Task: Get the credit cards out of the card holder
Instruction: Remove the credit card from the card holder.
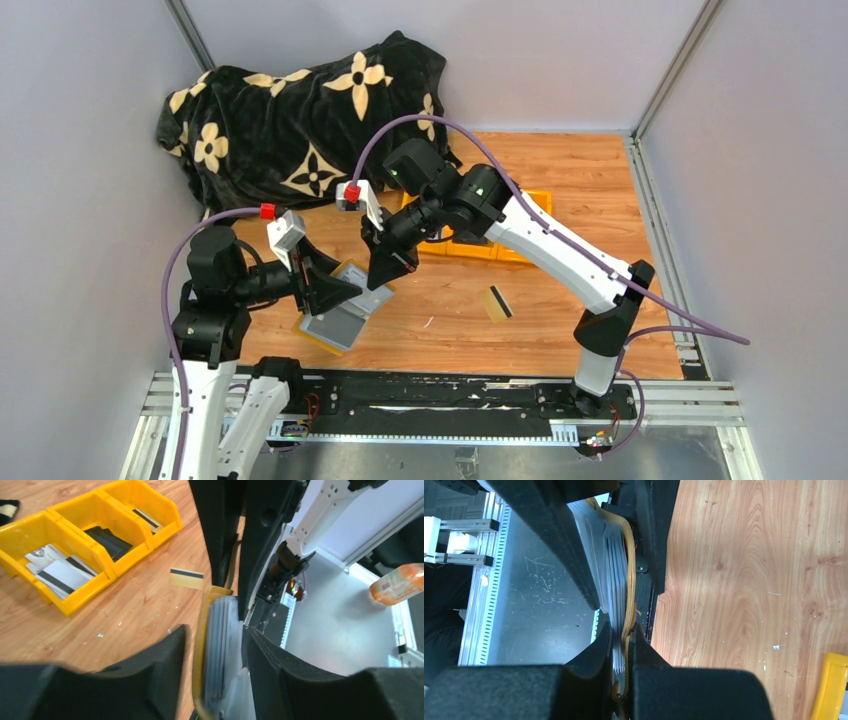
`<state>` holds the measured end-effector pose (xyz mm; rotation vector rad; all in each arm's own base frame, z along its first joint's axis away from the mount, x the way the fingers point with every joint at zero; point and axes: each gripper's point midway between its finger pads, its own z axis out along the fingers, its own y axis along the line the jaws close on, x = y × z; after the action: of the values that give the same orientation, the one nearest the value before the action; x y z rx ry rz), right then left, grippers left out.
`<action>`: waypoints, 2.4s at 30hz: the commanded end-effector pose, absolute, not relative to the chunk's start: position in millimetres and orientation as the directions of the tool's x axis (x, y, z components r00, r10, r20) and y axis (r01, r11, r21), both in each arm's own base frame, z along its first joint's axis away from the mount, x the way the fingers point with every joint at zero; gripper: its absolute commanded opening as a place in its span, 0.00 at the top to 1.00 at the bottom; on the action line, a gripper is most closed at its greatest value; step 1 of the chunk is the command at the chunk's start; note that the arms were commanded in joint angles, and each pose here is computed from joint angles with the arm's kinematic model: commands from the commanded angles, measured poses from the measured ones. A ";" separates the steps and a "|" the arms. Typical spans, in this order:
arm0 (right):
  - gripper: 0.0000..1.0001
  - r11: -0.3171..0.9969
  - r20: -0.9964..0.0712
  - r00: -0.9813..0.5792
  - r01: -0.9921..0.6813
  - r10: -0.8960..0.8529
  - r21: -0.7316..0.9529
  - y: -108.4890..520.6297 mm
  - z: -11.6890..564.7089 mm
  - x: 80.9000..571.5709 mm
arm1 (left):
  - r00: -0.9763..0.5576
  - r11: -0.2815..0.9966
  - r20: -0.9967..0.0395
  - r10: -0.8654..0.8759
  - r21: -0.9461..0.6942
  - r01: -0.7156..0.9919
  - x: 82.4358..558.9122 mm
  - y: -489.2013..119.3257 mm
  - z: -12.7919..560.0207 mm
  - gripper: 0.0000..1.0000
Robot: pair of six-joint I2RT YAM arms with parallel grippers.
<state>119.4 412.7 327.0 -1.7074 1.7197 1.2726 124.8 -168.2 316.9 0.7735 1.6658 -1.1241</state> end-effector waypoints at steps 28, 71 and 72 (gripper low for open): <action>0.36 -0.389 -0.755 -0.580 -0.800 0.305 0.457 385.9 424.6 134.4 | -0.283 0.349 -0.865 -0.415 -0.439 0.828 139.5 -170.1 420.2 1.00; 0.96 -0.274 -0.848 -0.319 -0.847 -0.424 0.456 410.9 369.3 122.8 | -0.566 0.256 -0.822 -0.057 -0.560 0.788 123.9 -180.3 310.6 0.78; 0.88 -0.270 -0.843 -0.322 -0.845 -0.430 0.461 411.3 367.5 123.2 | -0.565 0.256 -0.823 -0.056 -0.559 0.788 124.4 -180.3 311.2 0.82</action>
<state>139.0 411.9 355.7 -1.4990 1.6777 1.5653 128.3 -179.2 312.3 0.6510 1.7667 -1.3820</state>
